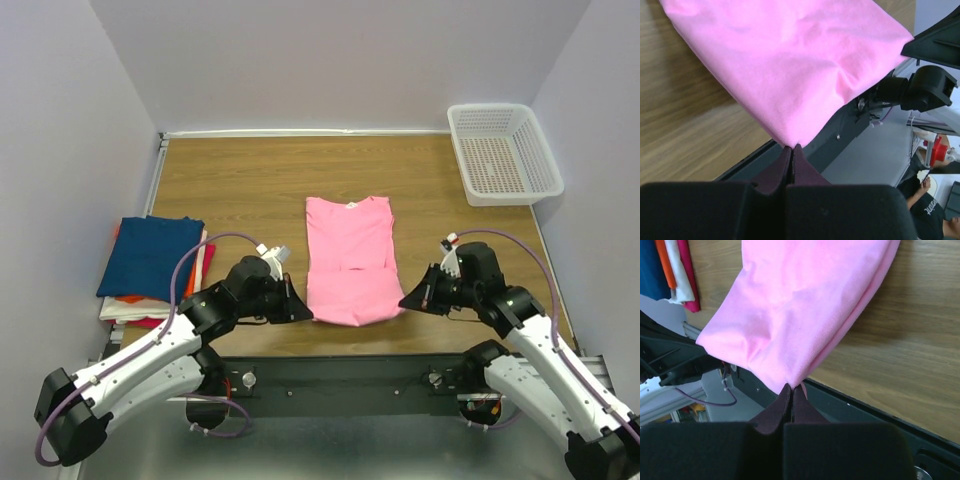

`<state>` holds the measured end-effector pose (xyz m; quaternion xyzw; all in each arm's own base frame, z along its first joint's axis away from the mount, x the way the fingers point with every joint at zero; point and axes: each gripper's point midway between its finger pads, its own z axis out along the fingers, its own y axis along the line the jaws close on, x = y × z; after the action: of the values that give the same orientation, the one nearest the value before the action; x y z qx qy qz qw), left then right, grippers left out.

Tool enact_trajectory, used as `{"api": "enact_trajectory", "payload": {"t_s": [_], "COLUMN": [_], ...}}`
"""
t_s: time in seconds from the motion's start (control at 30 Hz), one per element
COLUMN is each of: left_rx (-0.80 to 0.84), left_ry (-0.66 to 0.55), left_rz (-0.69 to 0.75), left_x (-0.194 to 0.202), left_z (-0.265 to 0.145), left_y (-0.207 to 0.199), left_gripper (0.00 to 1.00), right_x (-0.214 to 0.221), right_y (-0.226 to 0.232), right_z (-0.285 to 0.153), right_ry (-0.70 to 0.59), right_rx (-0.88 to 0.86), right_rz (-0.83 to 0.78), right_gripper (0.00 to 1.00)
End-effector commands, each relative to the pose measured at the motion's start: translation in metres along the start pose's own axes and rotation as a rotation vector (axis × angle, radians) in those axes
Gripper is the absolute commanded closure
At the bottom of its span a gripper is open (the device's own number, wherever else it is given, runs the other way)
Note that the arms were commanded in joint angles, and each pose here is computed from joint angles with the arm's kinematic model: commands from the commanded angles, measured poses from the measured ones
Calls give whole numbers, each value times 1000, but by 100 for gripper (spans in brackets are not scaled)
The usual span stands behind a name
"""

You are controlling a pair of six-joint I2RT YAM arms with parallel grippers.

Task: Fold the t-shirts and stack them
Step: Fold the tshirt

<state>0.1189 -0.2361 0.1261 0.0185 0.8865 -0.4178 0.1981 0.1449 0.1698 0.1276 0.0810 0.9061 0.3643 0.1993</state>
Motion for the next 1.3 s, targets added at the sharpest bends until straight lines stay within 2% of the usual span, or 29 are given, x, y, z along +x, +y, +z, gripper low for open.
{"api": "enact_trajectory", "payload": {"t_s": [0.0, 0.27, 0.83, 0.97, 1.17, 1.27], "left_rx": [9, 33, -10, -40, -76, -79], "left_ry": [7, -50, -161, -213, -192, -177], "left_rz": [0, 66, 103, 80, -19, -40], "left_x": [-5, -40, -156, -204, -266, -282], "left_z": [-7, 6, 29, 34, 80, 101], "left_y": [-15, -36, -26, -8, 52, 72], "left_gripper": [100, 100, 100, 100, 100, 100], "right_x": [5, -62, -176, -215, -279, -302], "right_y": [2, 12, 58, 61, 42, 29], "right_z": [-8, 2, 40, 62, 124, 158], "right_ry": [29, -155, -302, -307, -265, -246], "right_rx": [9, 116, 174, 197, 204, 207], "right_rz": [-6, -19, -51, -51, -35, -33], "right_gripper": [100, 100, 100, 100, 100, 100]}}
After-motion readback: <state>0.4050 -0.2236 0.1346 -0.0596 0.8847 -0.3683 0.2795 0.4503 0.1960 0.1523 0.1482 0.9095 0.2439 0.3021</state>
